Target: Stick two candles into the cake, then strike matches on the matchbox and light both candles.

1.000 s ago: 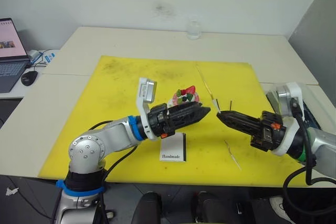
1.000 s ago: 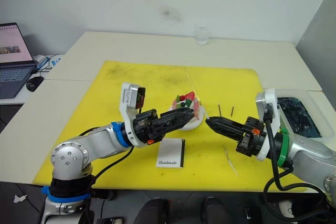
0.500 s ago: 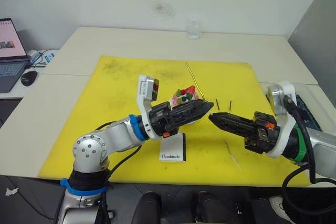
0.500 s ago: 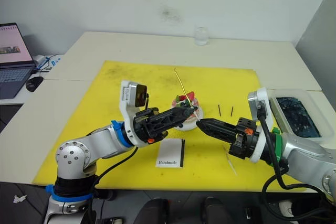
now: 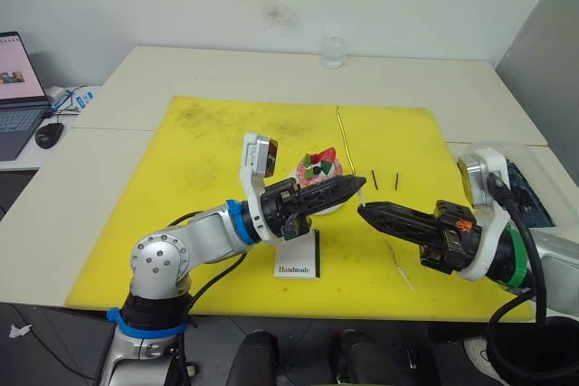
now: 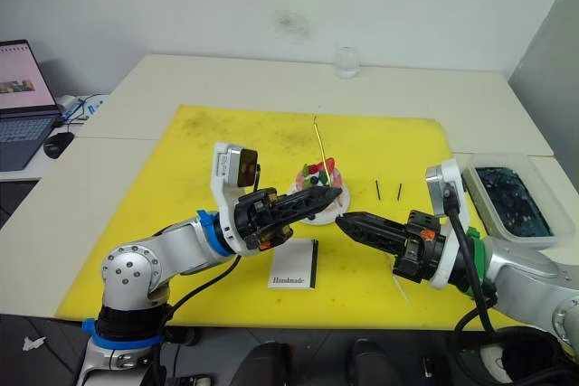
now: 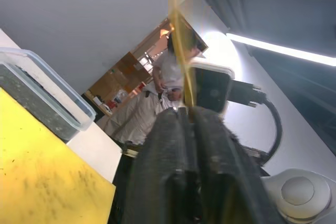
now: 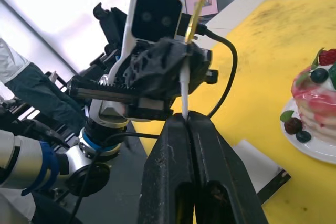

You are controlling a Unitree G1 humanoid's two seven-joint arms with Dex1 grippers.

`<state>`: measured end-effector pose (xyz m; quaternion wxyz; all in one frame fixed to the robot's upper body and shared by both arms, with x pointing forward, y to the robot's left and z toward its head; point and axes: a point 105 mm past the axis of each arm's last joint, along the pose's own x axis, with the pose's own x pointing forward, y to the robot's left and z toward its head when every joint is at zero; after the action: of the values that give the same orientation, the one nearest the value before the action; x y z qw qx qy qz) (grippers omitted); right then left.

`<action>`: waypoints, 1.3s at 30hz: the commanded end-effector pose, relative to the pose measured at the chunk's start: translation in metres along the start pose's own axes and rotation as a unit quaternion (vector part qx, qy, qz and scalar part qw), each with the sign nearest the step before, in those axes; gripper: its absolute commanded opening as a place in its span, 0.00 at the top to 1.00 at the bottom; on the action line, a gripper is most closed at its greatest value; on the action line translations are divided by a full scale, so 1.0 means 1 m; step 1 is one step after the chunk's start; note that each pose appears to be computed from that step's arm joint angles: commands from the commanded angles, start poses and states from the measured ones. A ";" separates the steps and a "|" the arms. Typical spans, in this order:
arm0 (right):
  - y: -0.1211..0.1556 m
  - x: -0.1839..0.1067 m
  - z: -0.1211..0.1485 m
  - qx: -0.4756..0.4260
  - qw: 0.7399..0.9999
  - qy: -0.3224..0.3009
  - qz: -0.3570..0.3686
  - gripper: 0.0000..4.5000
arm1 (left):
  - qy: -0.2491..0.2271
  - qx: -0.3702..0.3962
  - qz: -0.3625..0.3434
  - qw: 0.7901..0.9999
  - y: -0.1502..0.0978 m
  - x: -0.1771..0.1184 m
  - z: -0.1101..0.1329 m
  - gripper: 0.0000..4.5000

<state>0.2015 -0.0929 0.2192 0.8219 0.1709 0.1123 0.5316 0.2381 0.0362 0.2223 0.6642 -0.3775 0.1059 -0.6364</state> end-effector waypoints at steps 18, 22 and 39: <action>-0.007 0.005 0.006 -0.087 0.996 0.022 -0.028 0.71 | 0.003 0.078 0.005 0.997 -0.006 0.000 0.010 1.00; -0.018 0.005 0.002 -0.161 0.984 0.054 -0.049 0.38 | 0.019 0.181 0.068 0.981 0.002 -0.009 0.027 1.00; -0.046 0.031 0.001 -0.339 0.931 0.107 -0.084 0.01 | -0.011 0.382 0.214 0.899 0.065 -0.047 0.090 1.00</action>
<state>0.2529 -0.0836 0.1971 0.8568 -0.1733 0.0404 0.4840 0.3396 0.1118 0.2201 0.8869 -0.0809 -0.0553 -0.4514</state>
